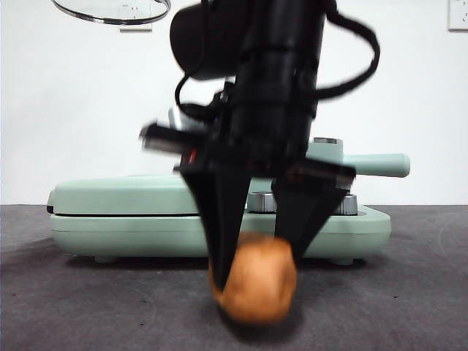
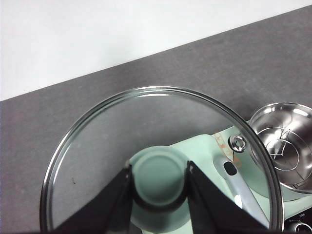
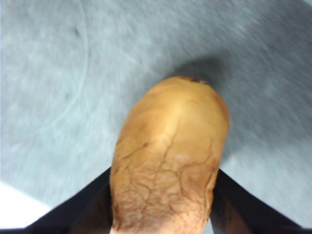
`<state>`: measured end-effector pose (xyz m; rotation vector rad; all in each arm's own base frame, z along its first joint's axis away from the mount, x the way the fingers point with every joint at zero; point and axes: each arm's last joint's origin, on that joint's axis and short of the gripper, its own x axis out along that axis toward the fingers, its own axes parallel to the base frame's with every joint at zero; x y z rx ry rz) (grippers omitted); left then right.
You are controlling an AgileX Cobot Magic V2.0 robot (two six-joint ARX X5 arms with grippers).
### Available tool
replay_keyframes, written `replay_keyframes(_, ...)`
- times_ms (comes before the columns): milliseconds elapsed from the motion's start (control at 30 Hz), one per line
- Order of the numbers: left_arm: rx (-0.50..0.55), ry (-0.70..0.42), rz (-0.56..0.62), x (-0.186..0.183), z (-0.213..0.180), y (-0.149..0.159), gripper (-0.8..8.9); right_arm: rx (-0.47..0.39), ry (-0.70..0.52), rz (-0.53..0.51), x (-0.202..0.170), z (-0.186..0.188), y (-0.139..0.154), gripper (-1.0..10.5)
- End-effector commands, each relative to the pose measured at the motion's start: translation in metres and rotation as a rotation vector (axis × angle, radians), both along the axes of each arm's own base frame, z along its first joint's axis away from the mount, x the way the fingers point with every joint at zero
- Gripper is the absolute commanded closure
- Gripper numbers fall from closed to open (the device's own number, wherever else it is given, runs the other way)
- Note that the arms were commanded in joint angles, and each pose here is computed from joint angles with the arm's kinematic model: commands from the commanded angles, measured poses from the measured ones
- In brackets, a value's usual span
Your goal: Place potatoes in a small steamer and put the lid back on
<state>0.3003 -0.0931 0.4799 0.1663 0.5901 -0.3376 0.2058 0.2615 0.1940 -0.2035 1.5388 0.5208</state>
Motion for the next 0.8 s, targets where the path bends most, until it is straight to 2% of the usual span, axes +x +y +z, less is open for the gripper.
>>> replay_keyframes(33,-0.016,-0.052,-0.002,-0.002,0.010,0.000,8.04,0.036,-0.042,0.034,0.009,0.031,-0.002,7.9)
replay_keyframes(167,-0.016,-0.051,-0.002,-0.001,0.010,0.000,8.04,0.047,-0.071,0.015,0.029,0.071,-0.015,7.9)
replay_keyframes(433,-0.015,-0.047,-0.002,0.000,0.009,-0.001,8.04,0.158,-0.244,-0.090,0.085,0.144,-0.054,7.9)
replay_keyframes(633,-0.018,-0.041,0.001,0.002,0.007,-0.002,8.05,0.193,-0.345,-0.175,0.132,0.162,-0.079,7.9)
replay_keyframes(800,-0.024,-0.038,0.004,0.002,0.007,-0.002,8.04,0.210,-0.364,-0.217,0.168,0.152,-0.084,7.9)
